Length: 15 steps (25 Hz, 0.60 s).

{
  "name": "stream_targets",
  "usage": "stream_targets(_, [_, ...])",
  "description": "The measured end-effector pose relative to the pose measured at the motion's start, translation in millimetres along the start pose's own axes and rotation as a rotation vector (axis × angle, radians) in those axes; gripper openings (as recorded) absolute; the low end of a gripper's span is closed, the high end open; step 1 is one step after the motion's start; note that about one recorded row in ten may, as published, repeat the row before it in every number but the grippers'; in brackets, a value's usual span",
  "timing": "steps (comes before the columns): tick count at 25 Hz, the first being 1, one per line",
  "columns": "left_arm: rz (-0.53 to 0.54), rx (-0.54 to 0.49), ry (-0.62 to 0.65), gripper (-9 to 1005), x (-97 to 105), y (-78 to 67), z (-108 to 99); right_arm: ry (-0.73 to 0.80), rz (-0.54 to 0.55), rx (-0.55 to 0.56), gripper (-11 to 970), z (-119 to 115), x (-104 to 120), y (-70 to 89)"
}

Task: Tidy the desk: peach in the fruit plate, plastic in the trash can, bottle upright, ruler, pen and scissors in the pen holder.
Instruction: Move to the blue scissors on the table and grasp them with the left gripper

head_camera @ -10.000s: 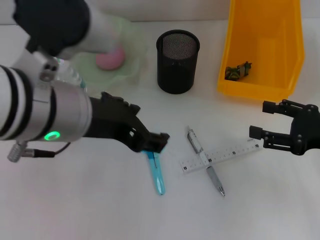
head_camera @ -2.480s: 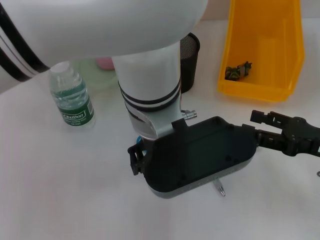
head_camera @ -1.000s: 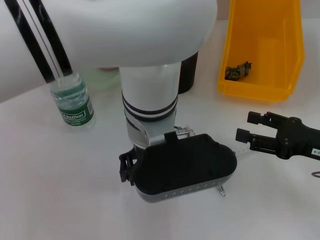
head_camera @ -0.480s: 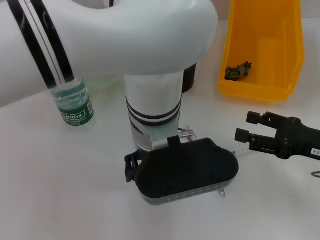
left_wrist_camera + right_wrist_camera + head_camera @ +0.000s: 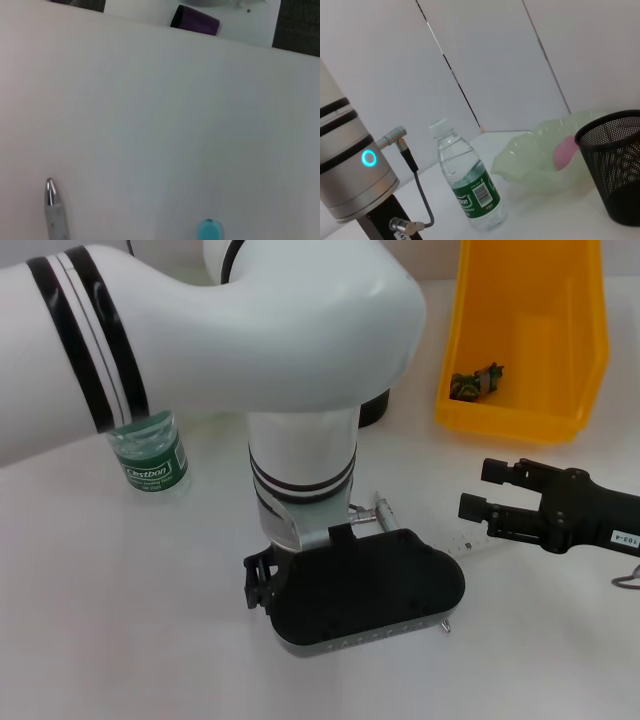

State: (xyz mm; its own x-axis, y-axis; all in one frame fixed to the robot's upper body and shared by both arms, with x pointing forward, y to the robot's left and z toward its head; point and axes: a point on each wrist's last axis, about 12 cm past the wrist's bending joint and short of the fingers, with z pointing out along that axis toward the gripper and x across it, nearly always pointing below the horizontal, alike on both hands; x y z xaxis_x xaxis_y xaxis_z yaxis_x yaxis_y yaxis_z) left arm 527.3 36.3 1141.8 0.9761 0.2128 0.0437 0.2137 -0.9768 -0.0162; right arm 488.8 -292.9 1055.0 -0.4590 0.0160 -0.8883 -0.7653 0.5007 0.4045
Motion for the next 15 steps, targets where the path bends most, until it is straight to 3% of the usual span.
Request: stream_targets(15, [-0.004,-0.019,-0.009,780,-2.8,1.1,3.9,-0.013,-0.001,0.007,795,-0.9,-1.2,-0.9])
